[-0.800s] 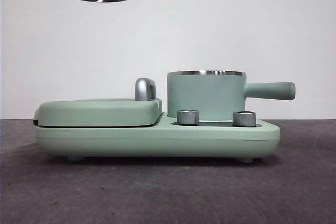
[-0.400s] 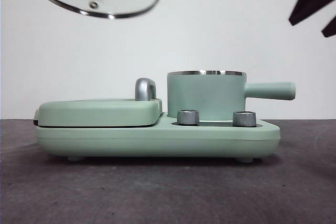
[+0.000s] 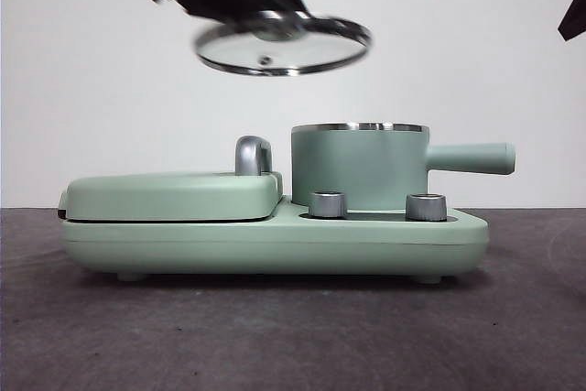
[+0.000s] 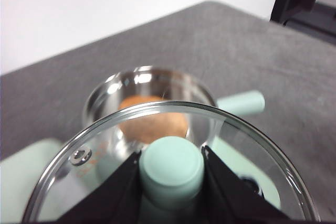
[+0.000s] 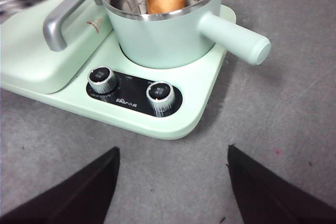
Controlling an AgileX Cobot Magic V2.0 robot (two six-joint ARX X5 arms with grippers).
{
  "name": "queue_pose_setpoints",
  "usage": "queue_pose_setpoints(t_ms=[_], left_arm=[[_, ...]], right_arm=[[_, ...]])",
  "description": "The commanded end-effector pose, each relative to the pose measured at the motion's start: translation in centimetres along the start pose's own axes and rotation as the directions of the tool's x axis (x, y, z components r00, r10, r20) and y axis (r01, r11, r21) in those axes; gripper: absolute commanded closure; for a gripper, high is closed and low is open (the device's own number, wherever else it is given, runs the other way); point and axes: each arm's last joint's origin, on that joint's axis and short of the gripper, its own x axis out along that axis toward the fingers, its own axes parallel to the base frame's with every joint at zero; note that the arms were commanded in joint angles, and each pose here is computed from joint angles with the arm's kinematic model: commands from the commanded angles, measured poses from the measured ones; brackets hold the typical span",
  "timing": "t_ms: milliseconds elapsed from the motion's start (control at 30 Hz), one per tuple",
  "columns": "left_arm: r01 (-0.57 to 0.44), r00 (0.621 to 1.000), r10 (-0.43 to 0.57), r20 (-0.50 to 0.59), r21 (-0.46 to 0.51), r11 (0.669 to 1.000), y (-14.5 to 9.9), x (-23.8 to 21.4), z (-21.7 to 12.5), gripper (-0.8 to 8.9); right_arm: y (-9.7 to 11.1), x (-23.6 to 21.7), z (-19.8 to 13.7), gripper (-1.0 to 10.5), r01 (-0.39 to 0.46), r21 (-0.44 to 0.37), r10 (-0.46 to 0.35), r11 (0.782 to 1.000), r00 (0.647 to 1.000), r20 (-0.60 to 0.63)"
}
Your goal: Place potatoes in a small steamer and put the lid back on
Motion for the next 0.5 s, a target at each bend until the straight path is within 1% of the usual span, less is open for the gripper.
queue_pose_setpoints(t_ms=[33,100,233,400,500], left_arm=[[0.021,0.994,-0.022,0.104,0.01,1.0,-0.5,1.9,0.5,8.02],[0.023,0.993,-0.024,0.113,0.011,1.0,-0.5,3.2,0.3,8.02],[0.025,0.995,-0.026,0.091,0.015,1.0,-0.4,6.0,0.3,8.02],[0.024,0.994,-0.026,0.104,0.02,1.0,-0.2,9.1,1.3,8.03],[0.022,0.994,-0.026,0.11,0.041,0.999,-0.1,10.8,1.6,8.02]], right_arm=[[0.1,-0.1,0.1,6.3,-0.003,0.009,0.003,1.0,1.0,-0.007],[0.0,-0.1,-0.1,6.3,0.0,0.007,0.0,1.0,1.0,-0.02],[0.0,-0.1,-0.1,6.3,0.002,0.008,-0.002,1.0,1.0,-0.022],[0.0,-0.1,-0.1,6.3,0.002,0.007,-0.002,1.0,1.0,-0.024],[0.0,-0.1,-0.1,6.3,0.002,0.007,-0.002,1.0,1.0,-0.025]])
